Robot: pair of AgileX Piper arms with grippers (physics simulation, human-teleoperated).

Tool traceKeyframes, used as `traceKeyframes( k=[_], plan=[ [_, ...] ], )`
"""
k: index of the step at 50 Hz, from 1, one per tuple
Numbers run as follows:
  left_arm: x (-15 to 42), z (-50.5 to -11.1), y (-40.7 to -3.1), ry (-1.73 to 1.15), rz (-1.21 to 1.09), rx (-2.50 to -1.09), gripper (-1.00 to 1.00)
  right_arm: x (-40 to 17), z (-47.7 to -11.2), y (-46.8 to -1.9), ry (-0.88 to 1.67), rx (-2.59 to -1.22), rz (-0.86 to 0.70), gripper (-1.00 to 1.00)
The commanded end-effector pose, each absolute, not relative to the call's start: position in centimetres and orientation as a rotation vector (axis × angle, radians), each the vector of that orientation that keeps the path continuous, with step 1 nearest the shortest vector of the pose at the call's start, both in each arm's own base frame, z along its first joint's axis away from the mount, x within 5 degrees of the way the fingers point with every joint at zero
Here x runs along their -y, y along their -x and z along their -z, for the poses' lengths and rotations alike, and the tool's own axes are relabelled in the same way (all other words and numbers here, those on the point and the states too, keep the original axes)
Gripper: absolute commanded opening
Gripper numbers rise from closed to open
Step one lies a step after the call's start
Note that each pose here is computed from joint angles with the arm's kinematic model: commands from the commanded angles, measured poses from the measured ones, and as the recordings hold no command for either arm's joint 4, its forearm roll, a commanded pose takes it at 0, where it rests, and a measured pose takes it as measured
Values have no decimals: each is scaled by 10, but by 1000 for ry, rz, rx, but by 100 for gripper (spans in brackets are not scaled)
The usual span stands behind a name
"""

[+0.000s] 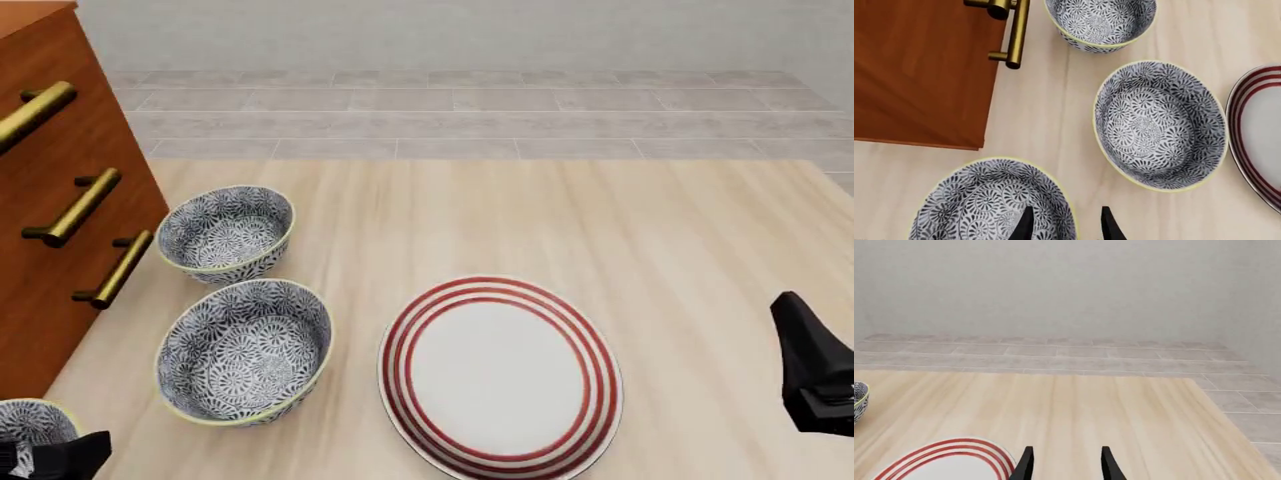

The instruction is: Put the bowl at the front on the plate.

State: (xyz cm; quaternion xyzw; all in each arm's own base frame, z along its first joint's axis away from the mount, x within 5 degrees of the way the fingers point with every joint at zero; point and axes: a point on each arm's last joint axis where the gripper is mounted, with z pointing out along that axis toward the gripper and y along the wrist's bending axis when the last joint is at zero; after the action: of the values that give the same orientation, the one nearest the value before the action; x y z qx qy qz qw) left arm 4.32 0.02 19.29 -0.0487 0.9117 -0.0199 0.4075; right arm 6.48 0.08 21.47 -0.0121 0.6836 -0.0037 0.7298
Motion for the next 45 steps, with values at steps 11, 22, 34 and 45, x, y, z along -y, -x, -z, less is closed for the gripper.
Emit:
traceKeyframes(
  k=[11,22,34,45],
  plan=[
    [1,-187,-42,140,73,-2321,100,-1,-215,-64,24,-1504,9,100],
    [0,-182,-42,154,67,-2333,100,-1,-215,-64,25,-1504,9,100],
    [0,-178,-44,171,63,-2343,100,-1,-215,-64,24,-1504,11,100],
    [0,-176,-46,168,67,-2346,100,0,-215,-65,21,-1504,12,100]
  ],
)
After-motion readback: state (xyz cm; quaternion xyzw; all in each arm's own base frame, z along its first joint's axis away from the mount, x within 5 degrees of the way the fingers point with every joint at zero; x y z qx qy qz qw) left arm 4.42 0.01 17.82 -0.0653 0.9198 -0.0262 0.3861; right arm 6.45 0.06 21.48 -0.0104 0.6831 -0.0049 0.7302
